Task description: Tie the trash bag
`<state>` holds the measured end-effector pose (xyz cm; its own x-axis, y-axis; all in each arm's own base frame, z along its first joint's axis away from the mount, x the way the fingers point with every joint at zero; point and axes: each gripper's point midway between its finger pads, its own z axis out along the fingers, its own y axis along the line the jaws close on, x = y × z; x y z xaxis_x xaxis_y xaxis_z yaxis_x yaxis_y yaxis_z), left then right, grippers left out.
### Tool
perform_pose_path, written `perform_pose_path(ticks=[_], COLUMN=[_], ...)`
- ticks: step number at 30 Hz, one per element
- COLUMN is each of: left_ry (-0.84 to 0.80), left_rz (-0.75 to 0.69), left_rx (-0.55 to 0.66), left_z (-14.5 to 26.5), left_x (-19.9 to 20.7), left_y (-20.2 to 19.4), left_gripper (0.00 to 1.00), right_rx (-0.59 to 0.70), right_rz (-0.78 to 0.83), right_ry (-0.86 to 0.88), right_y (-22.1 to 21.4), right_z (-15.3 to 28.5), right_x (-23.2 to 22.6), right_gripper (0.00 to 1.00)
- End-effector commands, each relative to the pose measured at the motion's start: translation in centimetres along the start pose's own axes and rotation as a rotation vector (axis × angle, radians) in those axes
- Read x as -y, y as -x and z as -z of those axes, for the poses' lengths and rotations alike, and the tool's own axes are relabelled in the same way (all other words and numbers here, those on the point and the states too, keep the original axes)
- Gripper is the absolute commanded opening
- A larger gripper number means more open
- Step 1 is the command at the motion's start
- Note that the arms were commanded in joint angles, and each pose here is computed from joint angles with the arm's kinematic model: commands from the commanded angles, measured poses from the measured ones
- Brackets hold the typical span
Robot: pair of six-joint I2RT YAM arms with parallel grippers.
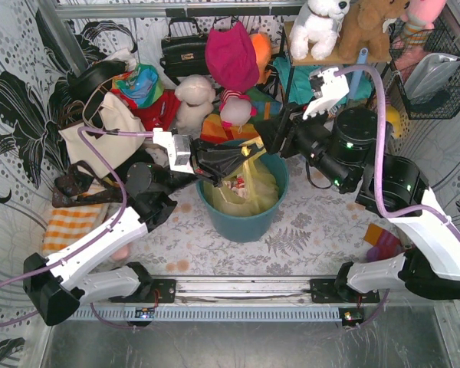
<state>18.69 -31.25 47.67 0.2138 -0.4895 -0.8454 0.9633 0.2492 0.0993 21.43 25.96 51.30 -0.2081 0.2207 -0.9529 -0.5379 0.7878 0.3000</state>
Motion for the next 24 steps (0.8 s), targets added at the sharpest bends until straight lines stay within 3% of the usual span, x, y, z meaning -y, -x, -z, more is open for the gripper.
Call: perform_pose_path(ticks=[1,7,22,24], left_ry=[0.003,0.0,-0.007,-0.008], left_rz=[-0.03,-0.031,-0.024,-0.02], left_rx=[0.023,0.022,0.022,0.021], left_z=[0.2,0.0,-0.2,-0.3], left_x=[0.1,0.1,0.0,0.0], left_y=[0.8,0.8,0.6,0.5], left_gripper=[0.0,0.0,0.0,0.0], right_rx=[-0.063,-0.134,-0.148,-0.146], right_rz=[0.006,0.012,0.0,-0.007], right_ry=[-0.014,-0.031,-0.022,-0.009], right_y=[-0.9,-1.6,-1.7,-1.6], right_z=[0.2,1.1,2.0,2.1], right_x=[0.2,0.6,0.8,0.5], right_gripper=[0.44,0.46,0.31,0.36])
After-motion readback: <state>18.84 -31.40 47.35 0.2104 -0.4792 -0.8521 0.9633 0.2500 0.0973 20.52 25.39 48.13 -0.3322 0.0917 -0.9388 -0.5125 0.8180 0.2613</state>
